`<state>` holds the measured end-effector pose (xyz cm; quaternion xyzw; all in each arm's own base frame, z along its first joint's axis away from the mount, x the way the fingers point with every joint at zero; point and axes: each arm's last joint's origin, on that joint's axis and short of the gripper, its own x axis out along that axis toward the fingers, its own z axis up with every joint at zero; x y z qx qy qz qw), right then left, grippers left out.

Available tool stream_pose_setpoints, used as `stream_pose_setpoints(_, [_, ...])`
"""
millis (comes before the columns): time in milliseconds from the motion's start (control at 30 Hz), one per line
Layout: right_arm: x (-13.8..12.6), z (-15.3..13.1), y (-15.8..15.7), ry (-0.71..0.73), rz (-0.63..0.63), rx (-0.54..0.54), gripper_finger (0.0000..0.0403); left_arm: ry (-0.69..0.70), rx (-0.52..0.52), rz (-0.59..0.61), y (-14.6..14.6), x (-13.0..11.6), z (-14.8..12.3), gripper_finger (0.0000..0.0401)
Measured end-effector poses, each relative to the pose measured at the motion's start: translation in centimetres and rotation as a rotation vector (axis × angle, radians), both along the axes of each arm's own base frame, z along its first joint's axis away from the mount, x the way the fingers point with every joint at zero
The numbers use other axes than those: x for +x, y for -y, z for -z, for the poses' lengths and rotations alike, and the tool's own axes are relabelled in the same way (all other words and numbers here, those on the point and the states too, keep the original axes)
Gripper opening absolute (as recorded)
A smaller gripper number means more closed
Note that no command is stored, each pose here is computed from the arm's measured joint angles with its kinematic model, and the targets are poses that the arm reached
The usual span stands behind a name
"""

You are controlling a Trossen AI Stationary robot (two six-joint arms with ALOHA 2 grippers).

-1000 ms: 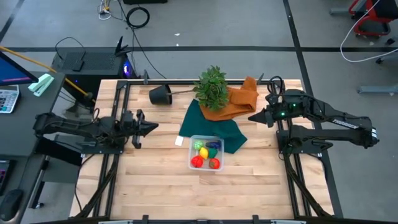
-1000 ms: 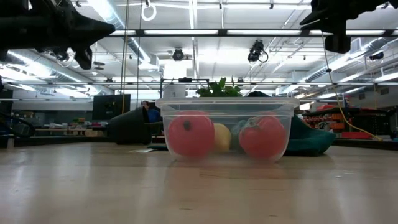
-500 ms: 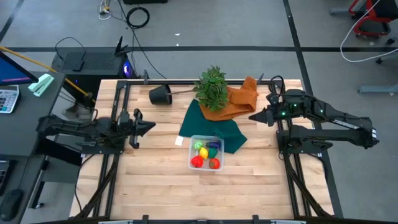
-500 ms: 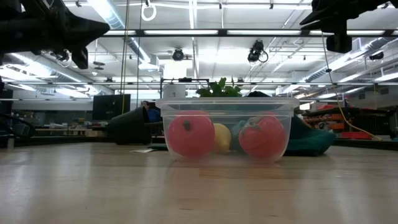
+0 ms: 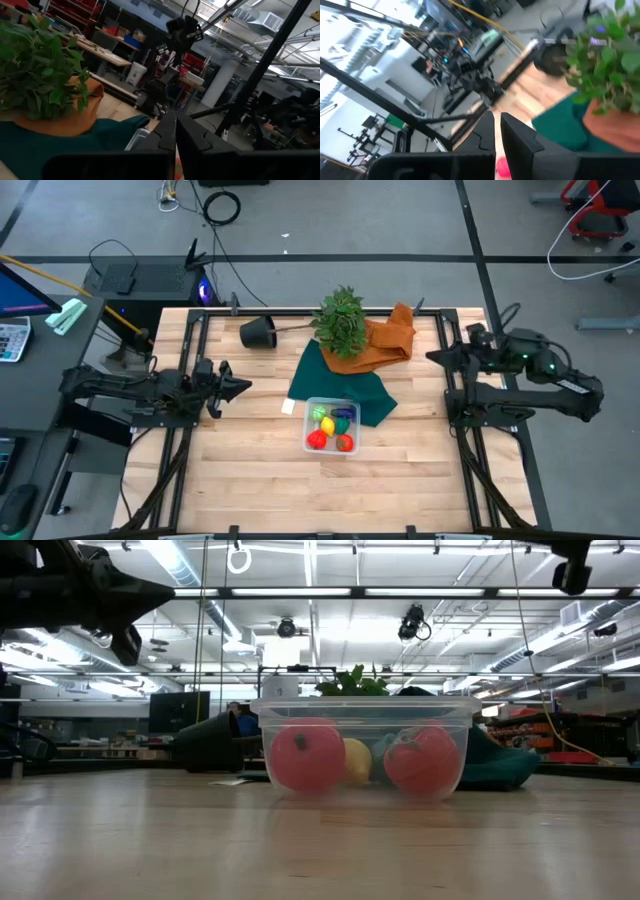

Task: Pick and placing Produce into tupperware
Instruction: Return to Home Position

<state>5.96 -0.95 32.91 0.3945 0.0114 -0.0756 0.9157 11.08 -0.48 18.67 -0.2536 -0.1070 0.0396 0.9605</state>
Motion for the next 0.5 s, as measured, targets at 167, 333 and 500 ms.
stream_pose_setpoints(167, [-1.3, -0.3, -0.2, 0.059, 0.011, -0.079, 0.0, 0.0, -0.003, 0.002, 0.0, 0.0, 0.0, 0.0005])
stream_pose_setpoints(333, [-2.7, -0.4, -0.4, 0.106, 0.02, -0.16, 0.0, 0.001, -0.005, 0.002, 0.0, 0.0, 0.0, 0.0016])
stream_pose_setpoints(500, [-4.0, 0.4, -0.7, 0.154, 0.028, -0.201, 0.0, -0.001, -0.005, 0.002, 0.0, 0.0, 0.0, 0.001])
